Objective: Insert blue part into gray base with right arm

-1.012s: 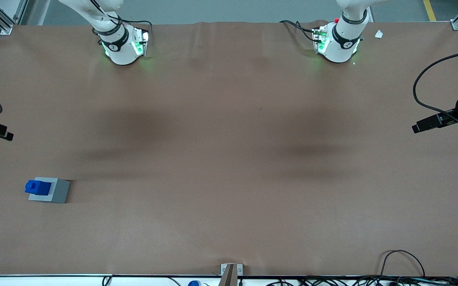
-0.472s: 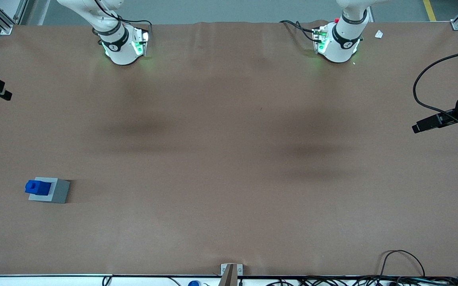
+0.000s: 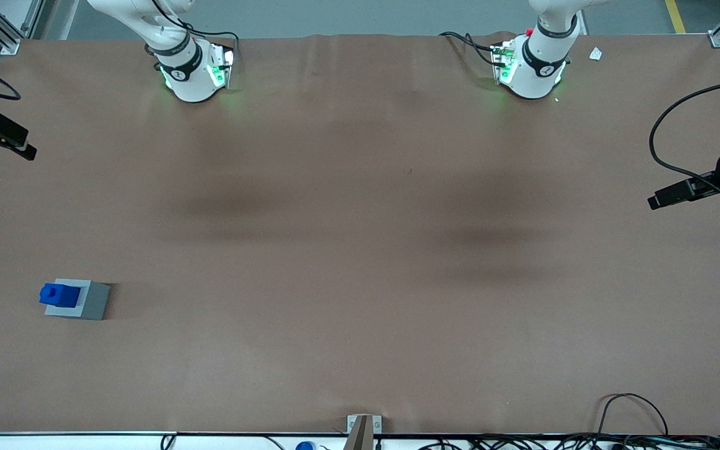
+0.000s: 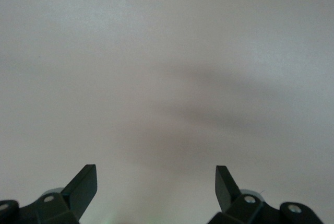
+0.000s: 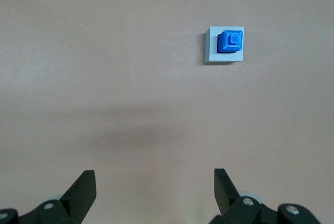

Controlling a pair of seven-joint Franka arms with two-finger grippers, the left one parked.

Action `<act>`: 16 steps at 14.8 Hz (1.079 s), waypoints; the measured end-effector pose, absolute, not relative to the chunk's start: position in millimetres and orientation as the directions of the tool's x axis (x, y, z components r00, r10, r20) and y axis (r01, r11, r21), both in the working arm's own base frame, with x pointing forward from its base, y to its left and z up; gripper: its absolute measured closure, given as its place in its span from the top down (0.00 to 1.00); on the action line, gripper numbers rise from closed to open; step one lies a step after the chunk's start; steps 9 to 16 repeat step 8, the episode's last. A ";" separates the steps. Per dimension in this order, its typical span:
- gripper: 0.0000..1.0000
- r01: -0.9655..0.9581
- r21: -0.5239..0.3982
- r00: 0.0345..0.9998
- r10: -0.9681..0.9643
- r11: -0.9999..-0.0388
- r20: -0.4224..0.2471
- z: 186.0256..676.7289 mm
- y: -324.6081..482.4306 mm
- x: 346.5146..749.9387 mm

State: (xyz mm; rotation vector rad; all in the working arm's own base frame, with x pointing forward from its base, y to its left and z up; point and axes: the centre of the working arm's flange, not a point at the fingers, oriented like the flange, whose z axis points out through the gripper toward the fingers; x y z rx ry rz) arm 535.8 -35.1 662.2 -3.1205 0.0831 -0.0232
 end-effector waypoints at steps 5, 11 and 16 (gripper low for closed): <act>1.00 -0.062 0.019 0.998 -0.062 -0.998 0.025 667.2 -32.8 535.8; 1.00 -0.064 0.019 0.997 -0.063 -0.998 0.035 671.7 -32.7 535.6; 1.00 -0.064 0.019 0.997 -0.063 -0.998 0.035 671.7 -32.7 535.6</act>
